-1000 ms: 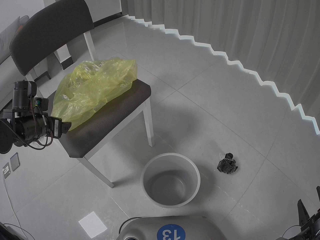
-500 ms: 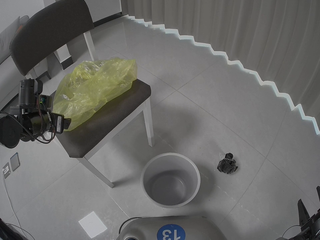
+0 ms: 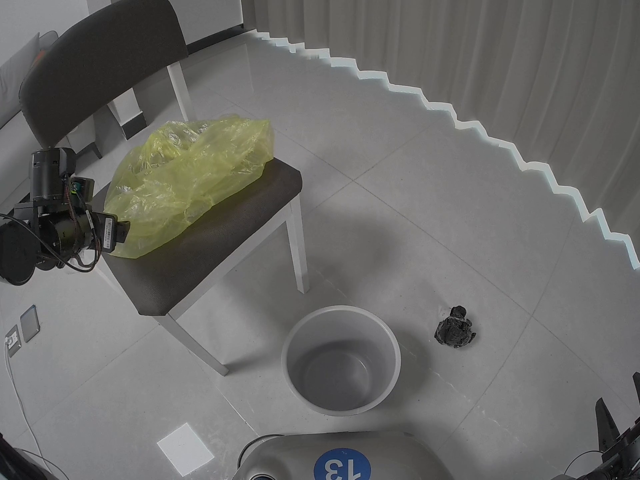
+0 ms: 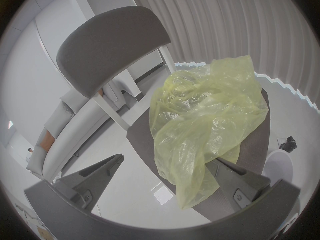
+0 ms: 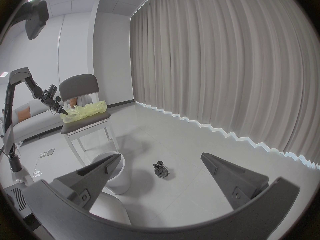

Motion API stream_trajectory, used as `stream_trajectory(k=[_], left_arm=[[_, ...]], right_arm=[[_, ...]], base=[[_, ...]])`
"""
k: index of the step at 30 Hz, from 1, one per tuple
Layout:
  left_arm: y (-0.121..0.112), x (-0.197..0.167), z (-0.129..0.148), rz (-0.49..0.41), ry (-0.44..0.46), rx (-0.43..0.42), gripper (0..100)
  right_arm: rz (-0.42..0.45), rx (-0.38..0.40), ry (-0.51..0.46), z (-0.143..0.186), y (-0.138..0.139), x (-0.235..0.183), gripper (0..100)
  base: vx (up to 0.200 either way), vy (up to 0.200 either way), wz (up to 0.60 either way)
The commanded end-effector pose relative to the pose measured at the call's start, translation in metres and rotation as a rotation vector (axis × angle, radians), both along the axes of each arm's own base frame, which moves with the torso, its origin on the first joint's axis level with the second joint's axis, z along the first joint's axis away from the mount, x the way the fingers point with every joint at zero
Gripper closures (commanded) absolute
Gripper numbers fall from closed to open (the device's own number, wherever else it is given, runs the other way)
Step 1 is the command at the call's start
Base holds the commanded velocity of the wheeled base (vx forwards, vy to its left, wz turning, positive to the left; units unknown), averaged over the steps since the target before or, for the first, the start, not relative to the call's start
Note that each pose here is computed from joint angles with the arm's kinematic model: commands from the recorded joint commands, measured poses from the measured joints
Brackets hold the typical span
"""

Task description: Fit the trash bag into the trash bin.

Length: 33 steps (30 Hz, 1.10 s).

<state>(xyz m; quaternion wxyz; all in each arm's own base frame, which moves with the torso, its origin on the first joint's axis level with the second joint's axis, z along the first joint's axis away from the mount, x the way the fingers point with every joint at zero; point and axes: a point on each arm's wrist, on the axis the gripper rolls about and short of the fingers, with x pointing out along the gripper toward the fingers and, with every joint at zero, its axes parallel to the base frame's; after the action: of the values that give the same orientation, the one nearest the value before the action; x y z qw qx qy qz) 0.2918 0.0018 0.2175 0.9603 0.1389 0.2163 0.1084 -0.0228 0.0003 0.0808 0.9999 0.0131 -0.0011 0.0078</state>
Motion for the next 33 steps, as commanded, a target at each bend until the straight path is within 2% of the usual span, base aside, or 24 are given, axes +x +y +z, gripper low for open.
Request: stream_trajectory(k=[1,6,13,15,23,33], left_arm=[[0.008,-0.007,0.011,0.021,-0.035,0.016,0],[0.012,-0.013,0.013,0.026,-0.038,0.024,0],[0.010,-0.013,-0.016,0.018,0.060,0.022,0],[0.010,-0.012,-0.021,0.018,0.064,0.022,0],[0.010,-0.012,-0.034,0.015,0.035,0.026,0],[0.013,-0.012,-0.026,0.031,0.005,0.031,0]], right_arm=[[0.001,0.000,0.015,-0.005,0.000,0.001,0],[0.001,0.000,0.015,-0.005,0.000,0.001,0],[-0.006,0.001,0.015,-0.005,0.000,0.001,0],[-0.005,0.001,0.015,-0.005,0.000,0.001,0],[-0.008,0.001,0.015,-0.005,0.000,0.001,0],[-0.009,0.003,0.015,-0.005,0.000,0.001,0]], base=[[0.000,0.000,0.00],[0.000,0.000,0.00],[0.000,0.000,0.00],[0.000,0.000,0.00],[0.000,0.000,0.00],[0.000,0.000,0.00]])
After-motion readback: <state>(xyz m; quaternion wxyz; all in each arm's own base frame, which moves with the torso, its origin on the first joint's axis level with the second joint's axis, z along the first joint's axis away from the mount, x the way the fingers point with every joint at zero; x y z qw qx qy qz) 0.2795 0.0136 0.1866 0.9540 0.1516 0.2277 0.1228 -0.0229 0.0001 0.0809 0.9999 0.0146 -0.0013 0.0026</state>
